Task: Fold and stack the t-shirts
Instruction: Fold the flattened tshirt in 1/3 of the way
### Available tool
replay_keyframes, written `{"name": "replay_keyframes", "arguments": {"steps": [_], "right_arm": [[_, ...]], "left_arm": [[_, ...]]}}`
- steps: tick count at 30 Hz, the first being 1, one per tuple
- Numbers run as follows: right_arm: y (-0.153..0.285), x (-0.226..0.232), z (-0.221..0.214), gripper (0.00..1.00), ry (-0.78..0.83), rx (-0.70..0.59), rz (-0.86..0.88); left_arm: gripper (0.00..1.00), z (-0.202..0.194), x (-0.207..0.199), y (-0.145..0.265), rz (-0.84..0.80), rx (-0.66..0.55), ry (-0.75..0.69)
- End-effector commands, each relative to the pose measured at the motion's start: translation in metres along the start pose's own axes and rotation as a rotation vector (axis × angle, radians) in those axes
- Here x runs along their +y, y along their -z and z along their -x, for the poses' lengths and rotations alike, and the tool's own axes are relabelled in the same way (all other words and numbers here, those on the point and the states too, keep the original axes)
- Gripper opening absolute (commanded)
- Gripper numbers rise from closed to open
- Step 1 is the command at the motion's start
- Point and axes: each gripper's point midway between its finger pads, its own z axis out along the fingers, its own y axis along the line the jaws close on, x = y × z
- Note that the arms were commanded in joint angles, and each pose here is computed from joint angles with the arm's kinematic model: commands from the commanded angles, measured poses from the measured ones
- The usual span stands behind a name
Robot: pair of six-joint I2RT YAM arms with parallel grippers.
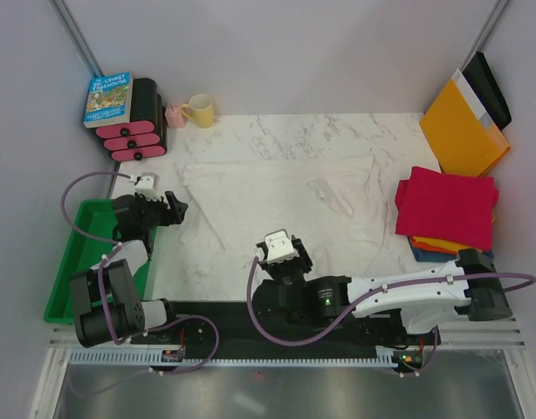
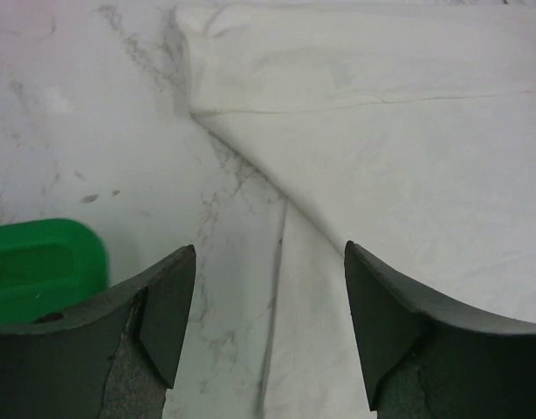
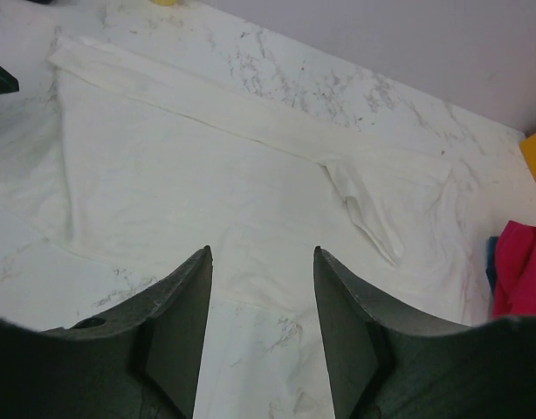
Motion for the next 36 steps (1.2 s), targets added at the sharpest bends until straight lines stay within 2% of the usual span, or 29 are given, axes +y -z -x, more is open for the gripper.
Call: {"name": "replay_keyframes", "arguments": {"steps": [1,2,3,5,6,7,9,10,12,14,16,19,23,24,26,29,36], "right_arm": [[0.004,-0.027,0.026,0.58,-0.003,-0.068,-0.145],[0.004,-0.029,0.029,0.59,-0.001,-0.07,-0.15],[0.005,-0.029,0.03,0.6,-0.003,-0.073,-0.152],[0.005,-0.033,0.032,0.61,-0.001,-0.082,-0.175],[0.005,-0.033,0.032,0.63,-0.001,-0.083,-0.178],[0.005,-0.033,0.032,0.63,-0.007,-0.086,-0.183],[0.004,-0.032,0.031,0.65,-0.013,-0.09,-0.191],[0.003,-0.031,0.03,0.66,-0.013,-0.093,-0.196],[0.0,-0.031,0.027,0.68,-0.02,-0.089,-0.205],[-0.009,-0.033,0.021,0.69,-0.011,-0.065,-0.214],[-0.019,-0.04,0.02,0.7,-0.067,-0.045,-0.231],[-0.037,-0.075,0.012,0.7,-0.084,-0.005,-0.307],[-0.082,-0.139,-0.011,0.72,-0.182,0.123,-0.438],[-0.086,-0.145,-0.014,0.72,-0.134,0.158,-0.395],[-0.103,-0.15,-0.019,0.73,-0.172,0.135,-0.37],[-0.117,-0.143,-0.018,0.74,-0.188,0.098,-0.31],[-0.14,-0.101,-0.037,0.75,-0.178,0.151,-0.206]], "left_arm": [[0.77,0.042,-0.04,-0.017,-0.082,-0.262,-0.147],[0.78,0.031,-0.046,-0.018,-0.089,-0.263,-0.159],[0.86,0.028,-0.048,-0.024,-0.082,-0.272,-0.186],[0.89,0.024,-0.059,-0.033,-0.077,-0.266,-0.246],[0.97,0.02,-0.061,-0.032,-0.079,-0.247,-0.246],[1.0,0.03,-0.06,-0.029,-0.062,-0.294,-0.258],[1.0,0.015,-0.059,-0.019,-0.056,-0.324,-0.27],[1.0,0.012,-0.075,-0.013,-0.134,-0.369,-0.306],[1.0,0.009,-0.076,-0.01,-0.131,-0.349,-0.335],[1.0,0.014,-0.071,-0.019,-0.118,-0.343,-0.293],[1.0,0.014,-0.063,-0.019,-0.085,-0.328,-0.277],[1.0,0.016,-0.064,-0.019,-0.087,-0.34,-0.276],[1.0,0.014,-0.064,-0.019,-0.087,-0.334,-0.273],[1.0,0.015,-0.064,-0.019,-0.089,-0.335,-0.275],[1.0,0.015,-0.064,-0.019,-0.089,-0.335,-0.275],[1.0,0.016,-0.065,-0.019,-0.089,-0.339,-0.274],[1.0,0.016,-0.064,-0.019,-0.087,-0.338,-0.276]]}}
